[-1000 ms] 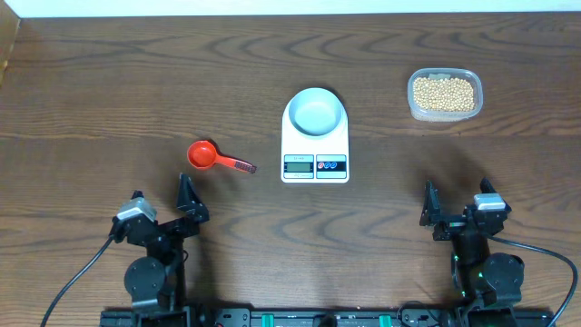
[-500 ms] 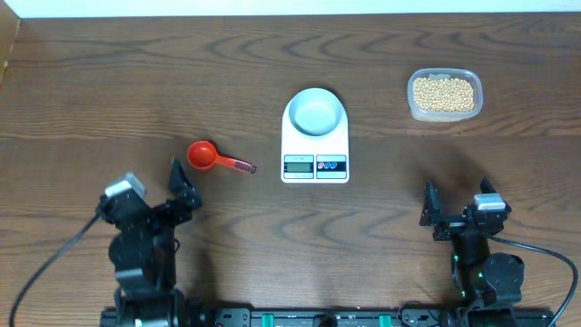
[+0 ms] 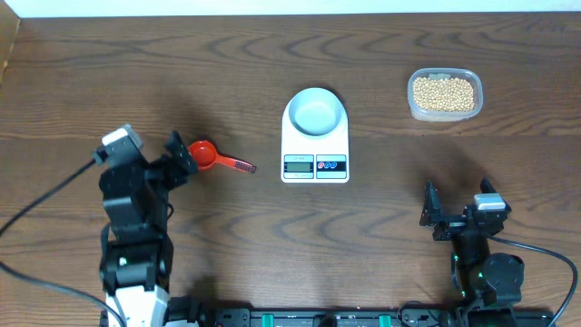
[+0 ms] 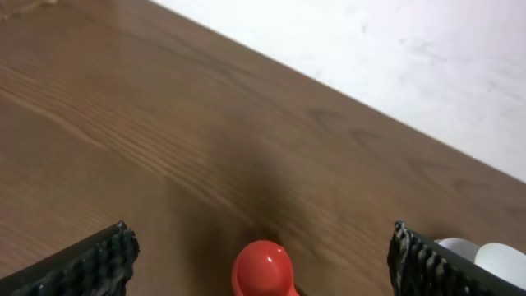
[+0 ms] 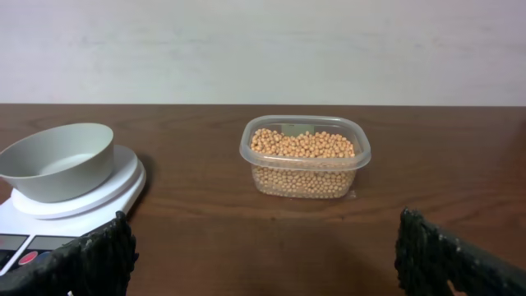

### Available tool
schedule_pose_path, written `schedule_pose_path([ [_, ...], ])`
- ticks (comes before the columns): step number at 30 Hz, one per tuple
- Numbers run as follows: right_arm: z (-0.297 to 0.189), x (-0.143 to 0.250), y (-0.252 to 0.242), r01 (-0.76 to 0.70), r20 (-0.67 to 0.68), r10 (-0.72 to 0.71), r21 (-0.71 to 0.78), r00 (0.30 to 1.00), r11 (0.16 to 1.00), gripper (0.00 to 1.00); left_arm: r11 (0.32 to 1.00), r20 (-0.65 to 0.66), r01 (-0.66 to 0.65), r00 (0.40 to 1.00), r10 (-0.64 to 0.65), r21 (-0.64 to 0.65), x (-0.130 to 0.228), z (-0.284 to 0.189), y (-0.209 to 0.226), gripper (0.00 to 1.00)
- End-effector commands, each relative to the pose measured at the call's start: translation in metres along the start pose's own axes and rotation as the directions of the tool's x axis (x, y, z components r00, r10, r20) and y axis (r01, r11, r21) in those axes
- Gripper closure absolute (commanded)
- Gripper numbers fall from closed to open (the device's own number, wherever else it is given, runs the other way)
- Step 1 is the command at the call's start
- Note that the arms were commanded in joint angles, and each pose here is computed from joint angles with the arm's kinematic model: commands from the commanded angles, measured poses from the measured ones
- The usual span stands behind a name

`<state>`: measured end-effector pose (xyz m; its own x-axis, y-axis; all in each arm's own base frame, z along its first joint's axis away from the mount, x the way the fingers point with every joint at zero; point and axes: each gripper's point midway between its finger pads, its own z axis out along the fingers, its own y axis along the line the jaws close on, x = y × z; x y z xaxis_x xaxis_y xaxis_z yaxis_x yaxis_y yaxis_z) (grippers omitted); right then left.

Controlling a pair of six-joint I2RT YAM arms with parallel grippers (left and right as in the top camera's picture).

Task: Scoop item into bowl and weigh 50g on scale
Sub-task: 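Move the left gripper forward over the red scoop's bowl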

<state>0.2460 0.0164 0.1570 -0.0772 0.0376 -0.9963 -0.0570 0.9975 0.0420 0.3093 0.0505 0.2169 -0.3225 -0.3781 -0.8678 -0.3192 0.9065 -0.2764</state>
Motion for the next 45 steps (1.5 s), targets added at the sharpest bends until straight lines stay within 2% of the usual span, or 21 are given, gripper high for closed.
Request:
schedule_pose_path([
  [1,0.000,0.000,-0.004,0.007,0.001,-0.007,0.020,1.000,1.000,0.01,1.000,-0.012,-0.021,1.000,0.021,-0.005,-0.012,0.005,-0.004,0.01],
  [22,0.000,0.000,-0.004,0.007,0.001,-0.007,0.019,1.000,1.000,0.01,0.999,-0.117,-0.026,0.993,0.023,-0.019,0.004,0.012,-0.003,0.01],
  [35,0.000,0.000,-0.004,0.007,0.001,-0.007,0.020,1.000,1.000,0.01,0.999,-0.175,-0.011,0.985,0.003,-0.042,-0.010,-0.005,-0.006,0.01],
  [45,0.000,0.000,-0.004,0.007,0.001,-0.007,0.020,1.000,1.000,0.01,0.997,-0.286,-0.021,0.958,-0.003,-0.080,-0.020,-0.006,-0.011,0.01],
])
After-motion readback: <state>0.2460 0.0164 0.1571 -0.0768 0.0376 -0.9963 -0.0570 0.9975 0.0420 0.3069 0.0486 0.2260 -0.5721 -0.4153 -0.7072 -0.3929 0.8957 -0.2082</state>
